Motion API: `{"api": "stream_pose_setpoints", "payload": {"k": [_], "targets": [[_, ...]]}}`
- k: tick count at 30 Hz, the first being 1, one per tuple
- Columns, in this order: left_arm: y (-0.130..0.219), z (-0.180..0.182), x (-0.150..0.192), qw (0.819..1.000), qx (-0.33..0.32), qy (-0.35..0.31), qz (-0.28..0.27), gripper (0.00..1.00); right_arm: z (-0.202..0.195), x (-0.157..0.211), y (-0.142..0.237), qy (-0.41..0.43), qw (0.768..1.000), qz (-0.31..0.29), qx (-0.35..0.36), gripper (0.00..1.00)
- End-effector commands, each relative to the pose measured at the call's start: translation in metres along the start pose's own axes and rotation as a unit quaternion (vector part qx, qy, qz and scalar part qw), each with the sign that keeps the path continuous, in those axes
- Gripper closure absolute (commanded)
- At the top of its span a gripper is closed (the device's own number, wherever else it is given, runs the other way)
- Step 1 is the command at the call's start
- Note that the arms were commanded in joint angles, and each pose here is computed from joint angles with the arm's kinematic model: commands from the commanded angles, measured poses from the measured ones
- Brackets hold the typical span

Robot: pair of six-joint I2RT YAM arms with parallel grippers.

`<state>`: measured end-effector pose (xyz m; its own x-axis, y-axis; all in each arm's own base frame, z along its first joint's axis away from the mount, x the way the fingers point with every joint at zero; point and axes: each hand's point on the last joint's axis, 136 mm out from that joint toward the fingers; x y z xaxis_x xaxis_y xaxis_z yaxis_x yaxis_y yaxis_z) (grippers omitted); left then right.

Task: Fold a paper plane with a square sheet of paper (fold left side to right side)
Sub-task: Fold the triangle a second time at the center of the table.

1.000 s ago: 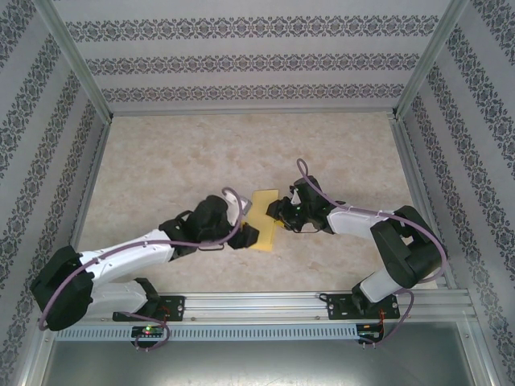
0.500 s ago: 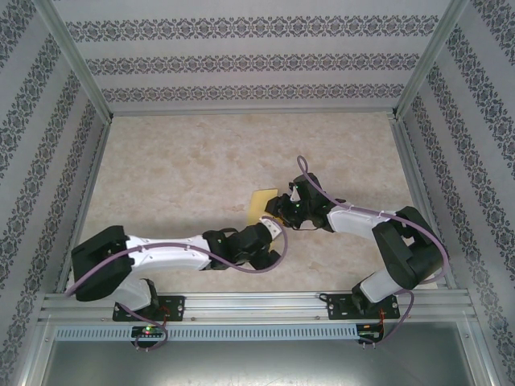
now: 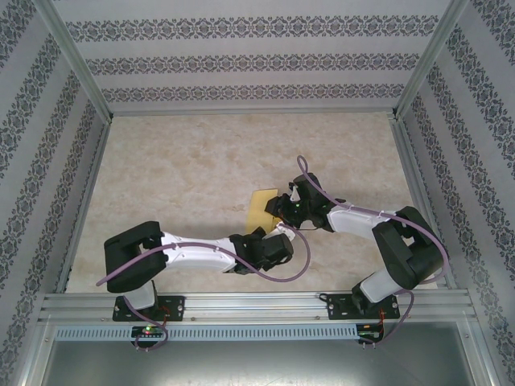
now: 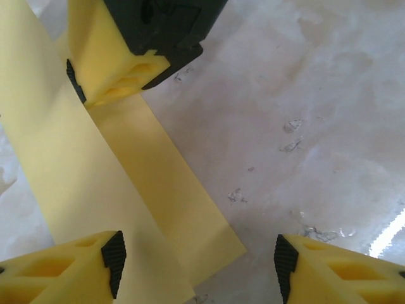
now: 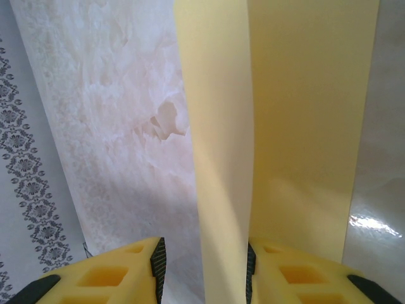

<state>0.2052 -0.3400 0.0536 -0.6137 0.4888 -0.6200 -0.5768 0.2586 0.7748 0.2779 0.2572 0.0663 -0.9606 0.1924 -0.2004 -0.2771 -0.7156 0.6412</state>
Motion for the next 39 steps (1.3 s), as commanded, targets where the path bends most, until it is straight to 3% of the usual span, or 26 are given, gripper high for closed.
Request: {"api": "stream_pose_setpoints", "payload": {"k": [1, 8, 13, 18, 23, 28, 33, 39], "targets": [[0.004, 0.005, 0.002, 0.999, -0.032, -0.028, 0.004, 0.44, 0.008, -0.005, 0.003, 0.007, 1.000, -0.003, -0.001, 0.62], [0.011, 0.007, -0.003, 0.999, -0.029, -0.023, -0.003, 0.73, 0.004, -0.006, 0.003, 0.018, 1.000, -0.001, 0.017, 0.62], [0.016, 0.009, -0.006, 1.000, -0.018, -0.014, -0.002, 0.86, 0.002, -0.011, 0.006, 0.036, 0.999, -0.005, 0.029, 0.61], [0.017, 0.013, -0.010, 0.999, 0.030, 0.035, 0.007, 0.97, 0.008, -0.020, 0.017, 0.079, 0.996, -0.023, 0.033, 0.54], [0.021, 0.018, -0.017, 0.988, 0.116, 0.105, 0.015, 1.00, 0.007, -0.032, 0.043, 0.118, 0.989, -0.075, 0.043, 0.37], [0.025, 0.023, -0.024, 0.958, 0.221, 0.183, 0.024, 1.00, -0.007, -0.035, 0.061, 0.104, 0.989, -0.099, 0.035, 0.23], [0.031, 0.034, -0.032, 0.927, 0.299, 0.225, 0.038, 1.00, -0.014, -0.028, 0.063, 0.100, 0.990, -0.089, 0.032, 0.22], [0.018, 0.044, -0.022, 0.920, 0.313, 0.220, 0.090, 1.00, -0.018, -0.014, 0.052, 0.114, 0.991, -0.057, 0.036, 0.24]]}}
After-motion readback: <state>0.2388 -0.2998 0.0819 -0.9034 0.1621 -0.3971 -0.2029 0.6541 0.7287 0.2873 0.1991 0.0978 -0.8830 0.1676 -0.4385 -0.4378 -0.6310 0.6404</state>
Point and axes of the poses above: each hand's point on the last joint's axis, 136 mm out from that joint toward the fingers, its own y axis back along the fingers, its own z axis along the line the jaws close on, x = y × z, and after that the axes turned 14 degrees about y, right-handed
